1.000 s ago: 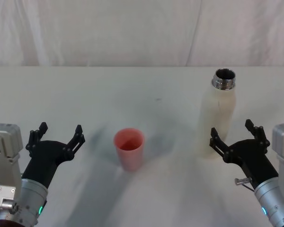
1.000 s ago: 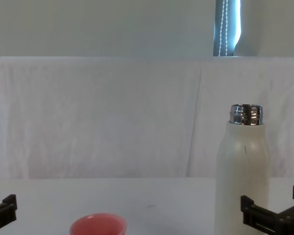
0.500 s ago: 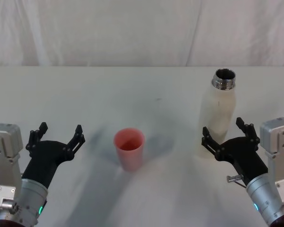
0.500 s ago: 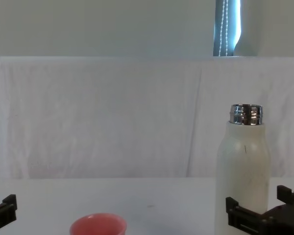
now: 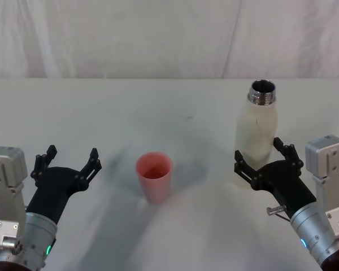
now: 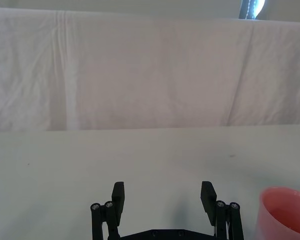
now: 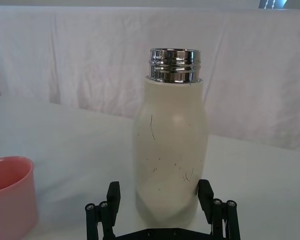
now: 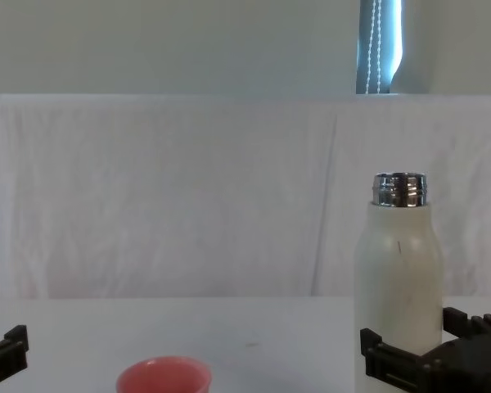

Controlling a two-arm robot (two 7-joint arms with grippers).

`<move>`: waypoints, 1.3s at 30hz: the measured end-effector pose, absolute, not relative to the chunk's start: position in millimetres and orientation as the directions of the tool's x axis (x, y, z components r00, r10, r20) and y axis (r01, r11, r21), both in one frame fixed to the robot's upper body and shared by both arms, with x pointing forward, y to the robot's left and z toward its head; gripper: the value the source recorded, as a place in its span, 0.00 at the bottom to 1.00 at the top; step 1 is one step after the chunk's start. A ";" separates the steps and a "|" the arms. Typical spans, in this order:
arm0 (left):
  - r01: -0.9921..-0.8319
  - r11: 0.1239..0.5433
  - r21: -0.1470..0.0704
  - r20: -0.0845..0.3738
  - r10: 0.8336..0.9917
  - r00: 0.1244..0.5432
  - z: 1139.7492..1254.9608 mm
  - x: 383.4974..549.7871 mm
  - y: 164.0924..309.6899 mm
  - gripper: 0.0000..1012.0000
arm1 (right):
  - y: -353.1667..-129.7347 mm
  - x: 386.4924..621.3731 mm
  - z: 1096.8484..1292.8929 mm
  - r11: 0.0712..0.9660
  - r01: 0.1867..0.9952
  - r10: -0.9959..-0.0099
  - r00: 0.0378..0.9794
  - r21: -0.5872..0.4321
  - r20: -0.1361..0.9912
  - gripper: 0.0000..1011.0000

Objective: Grasp the thermos with one hand and pour water into the cup lid.

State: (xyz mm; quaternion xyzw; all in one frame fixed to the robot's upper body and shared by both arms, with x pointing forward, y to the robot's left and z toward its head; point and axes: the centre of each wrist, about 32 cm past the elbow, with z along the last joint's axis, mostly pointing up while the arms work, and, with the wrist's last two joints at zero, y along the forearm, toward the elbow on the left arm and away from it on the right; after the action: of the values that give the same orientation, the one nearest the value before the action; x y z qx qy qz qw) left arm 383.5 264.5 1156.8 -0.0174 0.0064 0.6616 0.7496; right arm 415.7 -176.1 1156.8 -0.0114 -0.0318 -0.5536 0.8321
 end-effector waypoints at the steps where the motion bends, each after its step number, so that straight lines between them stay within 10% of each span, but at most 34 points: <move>1: -0.992 0.124 -0.018 -0.033 0.992 0.124 1156.8 383.5 264.5 0.99 | -176.3 415.8 1156.8 0.388 0.921 -0.920 0.387 0.016 0.065 0.99; 39: -0.992 0.124 -0.018 -0.033 0.992 0.125 1156.8 383.5 264.5 0.99 | -189.5 427.8 1151.4 0.391 0.920 -0.920 0.391 0.034 0.005 0.99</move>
State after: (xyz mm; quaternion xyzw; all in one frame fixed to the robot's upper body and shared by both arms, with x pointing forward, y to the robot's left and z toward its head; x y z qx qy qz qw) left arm 383.5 264.5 1156.8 -0.0174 0.0064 0.6616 0.7496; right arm 427.8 -189.5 1151.4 0.0127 -0.0114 -0.5515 0.8340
